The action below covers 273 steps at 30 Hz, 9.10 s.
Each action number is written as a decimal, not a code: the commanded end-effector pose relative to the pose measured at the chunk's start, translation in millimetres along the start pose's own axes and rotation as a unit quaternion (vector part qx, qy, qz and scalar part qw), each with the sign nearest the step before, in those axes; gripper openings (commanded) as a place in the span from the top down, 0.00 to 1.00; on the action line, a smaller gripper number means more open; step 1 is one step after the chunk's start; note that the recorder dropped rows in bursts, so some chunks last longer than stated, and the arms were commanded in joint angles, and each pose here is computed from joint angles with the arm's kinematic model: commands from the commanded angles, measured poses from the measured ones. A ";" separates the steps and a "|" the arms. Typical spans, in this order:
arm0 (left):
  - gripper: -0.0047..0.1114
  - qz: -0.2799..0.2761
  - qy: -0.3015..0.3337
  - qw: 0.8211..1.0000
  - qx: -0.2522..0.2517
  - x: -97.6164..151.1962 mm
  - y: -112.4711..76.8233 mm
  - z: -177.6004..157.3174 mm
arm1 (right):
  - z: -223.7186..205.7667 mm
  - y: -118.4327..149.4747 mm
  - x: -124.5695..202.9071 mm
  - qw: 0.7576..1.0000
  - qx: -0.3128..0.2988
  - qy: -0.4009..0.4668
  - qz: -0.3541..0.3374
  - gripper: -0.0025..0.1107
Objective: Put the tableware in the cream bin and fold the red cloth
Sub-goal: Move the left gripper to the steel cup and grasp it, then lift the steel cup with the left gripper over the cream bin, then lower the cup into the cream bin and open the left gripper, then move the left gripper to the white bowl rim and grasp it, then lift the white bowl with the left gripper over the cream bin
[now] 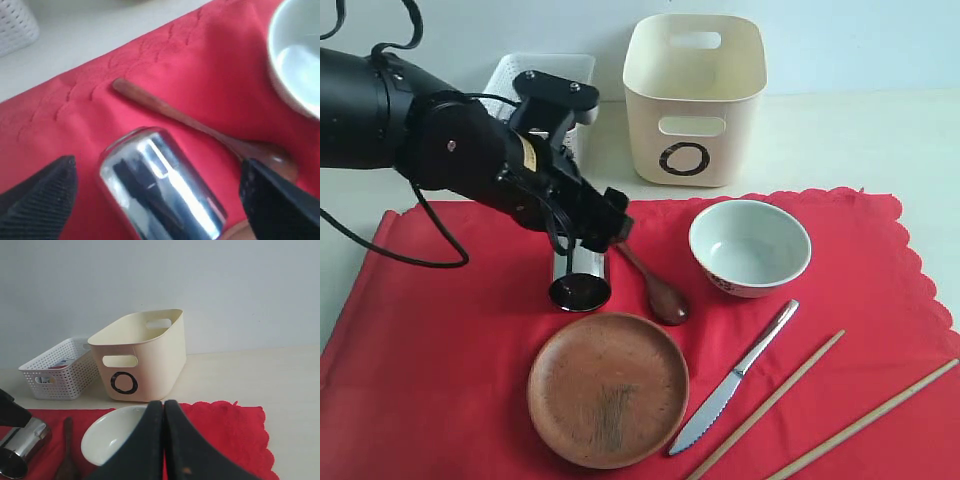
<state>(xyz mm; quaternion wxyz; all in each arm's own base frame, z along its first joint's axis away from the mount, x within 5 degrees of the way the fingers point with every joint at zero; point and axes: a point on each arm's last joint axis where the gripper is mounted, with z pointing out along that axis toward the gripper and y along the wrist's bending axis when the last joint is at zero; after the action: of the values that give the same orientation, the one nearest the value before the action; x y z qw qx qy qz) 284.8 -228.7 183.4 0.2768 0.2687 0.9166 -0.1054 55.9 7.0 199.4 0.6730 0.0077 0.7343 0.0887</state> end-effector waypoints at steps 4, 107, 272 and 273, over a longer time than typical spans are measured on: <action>0.24 -0.027 0.034 0.999 -0.013 8.2 11.3 18.4 | -0.1 -0.1 0.4 1.000 -0.001 -0.005 -0.004 0.98; 0.40 -0.060 -0.283 0.956 0.039 -157.0 -2.9 22.7 | -0.1 -0.1 0.4 1.000 -0.001 -0.005 -0.004 0.98; 0.96 -0.092 -0.339 0.936 0.026 -163.6 17.8 26.9 | -0.1 -0.1 0.4 1.000 -0.001 -0.005 -0.004 0.98; 0.96 -0.092 -0.339 0.936 0.025 -162.6 18.2 30.7 | -0.1 -0.1 0.4 1.000 -0.001 -0.005 -0.004 0.98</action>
<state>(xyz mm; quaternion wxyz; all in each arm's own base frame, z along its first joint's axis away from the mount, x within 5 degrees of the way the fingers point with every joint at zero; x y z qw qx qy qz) 418.8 -295.0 252.0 0.5388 0.1522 0.7940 -0.2369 55.9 7.0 199.4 0.6730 0.0077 0.7343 0.0887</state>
